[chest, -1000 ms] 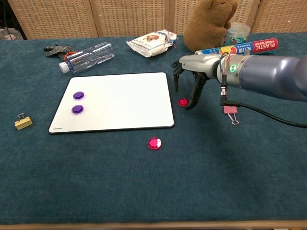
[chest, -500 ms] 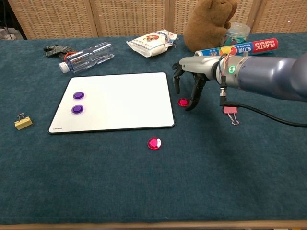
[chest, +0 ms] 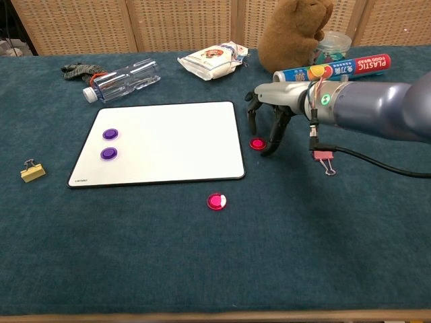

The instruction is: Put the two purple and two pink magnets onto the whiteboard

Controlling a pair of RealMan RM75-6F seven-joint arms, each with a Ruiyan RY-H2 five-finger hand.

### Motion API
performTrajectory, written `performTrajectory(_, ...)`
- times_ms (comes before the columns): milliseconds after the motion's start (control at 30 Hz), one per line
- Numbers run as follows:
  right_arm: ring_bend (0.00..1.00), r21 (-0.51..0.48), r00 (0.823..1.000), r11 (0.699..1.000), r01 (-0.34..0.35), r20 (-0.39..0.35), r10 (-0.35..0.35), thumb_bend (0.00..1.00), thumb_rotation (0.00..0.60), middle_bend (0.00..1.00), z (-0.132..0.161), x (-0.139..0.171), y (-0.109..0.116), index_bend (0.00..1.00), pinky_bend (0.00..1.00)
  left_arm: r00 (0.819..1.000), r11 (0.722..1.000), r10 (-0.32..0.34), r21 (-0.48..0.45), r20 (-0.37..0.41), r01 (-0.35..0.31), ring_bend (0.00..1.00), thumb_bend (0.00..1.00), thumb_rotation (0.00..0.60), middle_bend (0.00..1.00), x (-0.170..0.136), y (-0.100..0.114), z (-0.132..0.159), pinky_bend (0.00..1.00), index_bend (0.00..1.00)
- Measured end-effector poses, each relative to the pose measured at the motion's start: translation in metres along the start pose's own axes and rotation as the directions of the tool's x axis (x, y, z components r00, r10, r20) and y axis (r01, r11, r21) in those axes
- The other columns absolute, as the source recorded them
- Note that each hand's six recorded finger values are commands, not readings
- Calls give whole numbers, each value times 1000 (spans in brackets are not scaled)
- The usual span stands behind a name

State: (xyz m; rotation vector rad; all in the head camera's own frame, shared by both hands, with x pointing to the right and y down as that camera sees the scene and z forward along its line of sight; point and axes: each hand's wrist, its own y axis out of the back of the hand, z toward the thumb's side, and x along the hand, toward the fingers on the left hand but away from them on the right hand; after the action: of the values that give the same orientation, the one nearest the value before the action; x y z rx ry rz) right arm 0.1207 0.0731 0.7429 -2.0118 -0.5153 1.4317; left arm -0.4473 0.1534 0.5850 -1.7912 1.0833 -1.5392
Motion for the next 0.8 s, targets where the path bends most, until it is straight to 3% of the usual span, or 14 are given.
performTrajectory(200, 0, -1, 1000, 1000, -13, 5, 13, 185, 600, 0, -2, -2, -2, 483, 0, 1000, 1000, -3, 2, -2, 3, 0, 92, 600, 0, 1, -1, 0, 0, 0)
performTrajectory(433, 0, -7, 1000, 1000, -21, 4, 21, 301, 600, 0, -1, -4, -4, 535, 0, 1000, 1000, -7, 1, -4, 7, 0, 92, 600, 0, 1, -1, -1, 0, 0)
performTrajectory(800, 0, -21, 1000, 1000, -15, 1, 15, 357, 600, 0, -1, -3, -1, 583, 0, 1000, 1000, -14, 4, -6, 14, 0, 92, 600, 0, 1, -2, -1, 0, 0)
